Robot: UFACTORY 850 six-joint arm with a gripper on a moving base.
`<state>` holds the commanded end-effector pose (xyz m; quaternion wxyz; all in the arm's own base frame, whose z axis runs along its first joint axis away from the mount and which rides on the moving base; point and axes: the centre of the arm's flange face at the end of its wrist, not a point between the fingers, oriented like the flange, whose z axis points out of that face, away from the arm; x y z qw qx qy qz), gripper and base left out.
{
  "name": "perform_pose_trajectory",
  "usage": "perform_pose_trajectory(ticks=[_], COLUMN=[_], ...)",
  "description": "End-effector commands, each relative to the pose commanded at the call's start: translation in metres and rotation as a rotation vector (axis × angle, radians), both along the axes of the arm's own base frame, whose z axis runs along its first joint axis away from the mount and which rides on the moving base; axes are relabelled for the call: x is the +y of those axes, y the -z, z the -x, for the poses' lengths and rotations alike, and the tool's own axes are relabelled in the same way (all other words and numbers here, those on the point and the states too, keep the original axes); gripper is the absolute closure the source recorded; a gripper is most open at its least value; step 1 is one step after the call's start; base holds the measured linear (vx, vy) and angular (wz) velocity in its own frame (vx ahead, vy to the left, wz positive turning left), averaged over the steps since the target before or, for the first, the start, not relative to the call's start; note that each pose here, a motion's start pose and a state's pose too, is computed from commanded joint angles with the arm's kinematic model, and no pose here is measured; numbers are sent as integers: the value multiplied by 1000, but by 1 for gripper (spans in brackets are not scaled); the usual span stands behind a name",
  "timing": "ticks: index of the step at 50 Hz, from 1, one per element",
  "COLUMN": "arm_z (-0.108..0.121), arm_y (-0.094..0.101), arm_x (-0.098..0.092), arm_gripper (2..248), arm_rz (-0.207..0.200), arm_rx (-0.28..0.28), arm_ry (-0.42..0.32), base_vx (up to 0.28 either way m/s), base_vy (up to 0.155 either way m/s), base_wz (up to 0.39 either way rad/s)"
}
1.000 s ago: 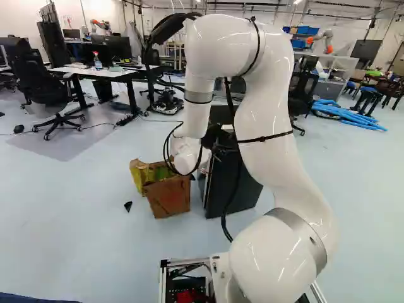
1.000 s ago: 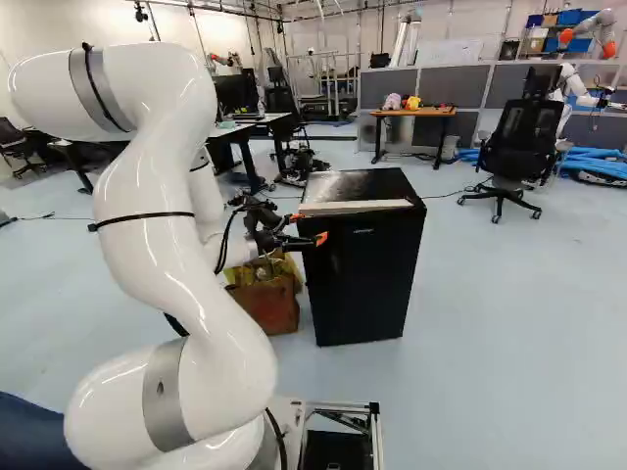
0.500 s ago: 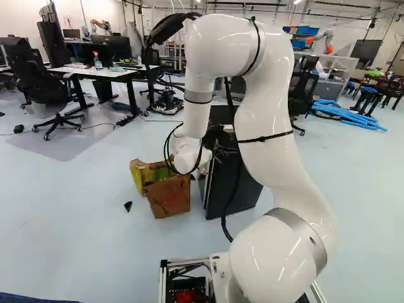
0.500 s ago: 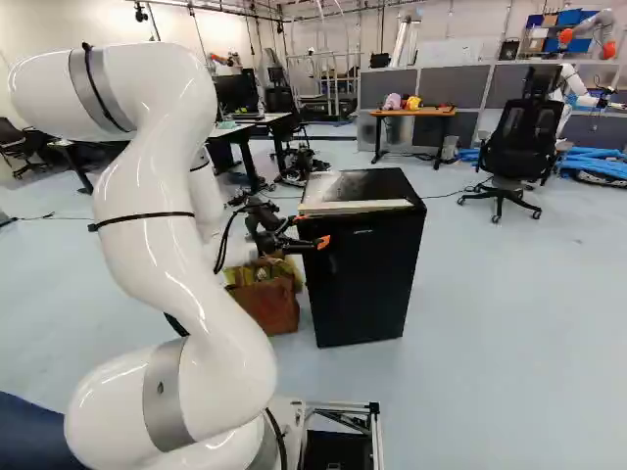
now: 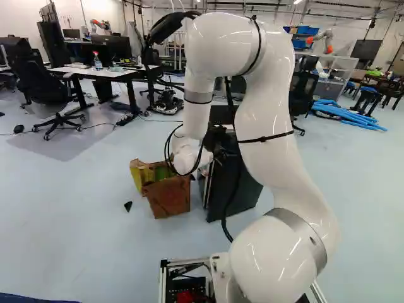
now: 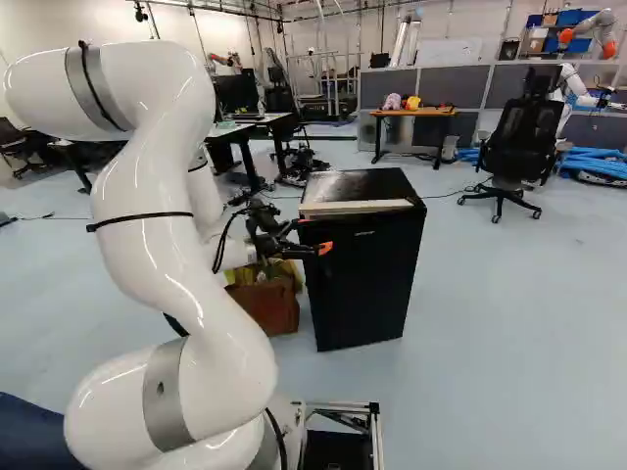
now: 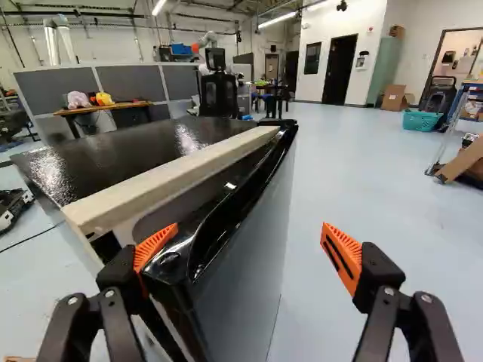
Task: Grab a drink from the fridge
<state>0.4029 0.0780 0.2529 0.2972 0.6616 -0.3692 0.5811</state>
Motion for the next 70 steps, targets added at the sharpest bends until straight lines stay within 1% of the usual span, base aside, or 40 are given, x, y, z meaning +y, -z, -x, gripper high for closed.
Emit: perform_pose_trajectory(ticks=[16, 41, 58, 70], arm_z=[23, 69, 97, 110], arm_y=[0, -1, 0, -1], arm_x=[-1, -6, -13, -19], arm_gripper=[3, 3, 3, 3], arm_rz=[9, 36, 56, 72], arm_rx=[24, 75, 103, 113], arm_ry=[33, 82, 147, 210], base_vx=[0, 0, 0, 0], base_vy=[0, 0, 0, 0], base_wz=[0, 0, 0, 0])
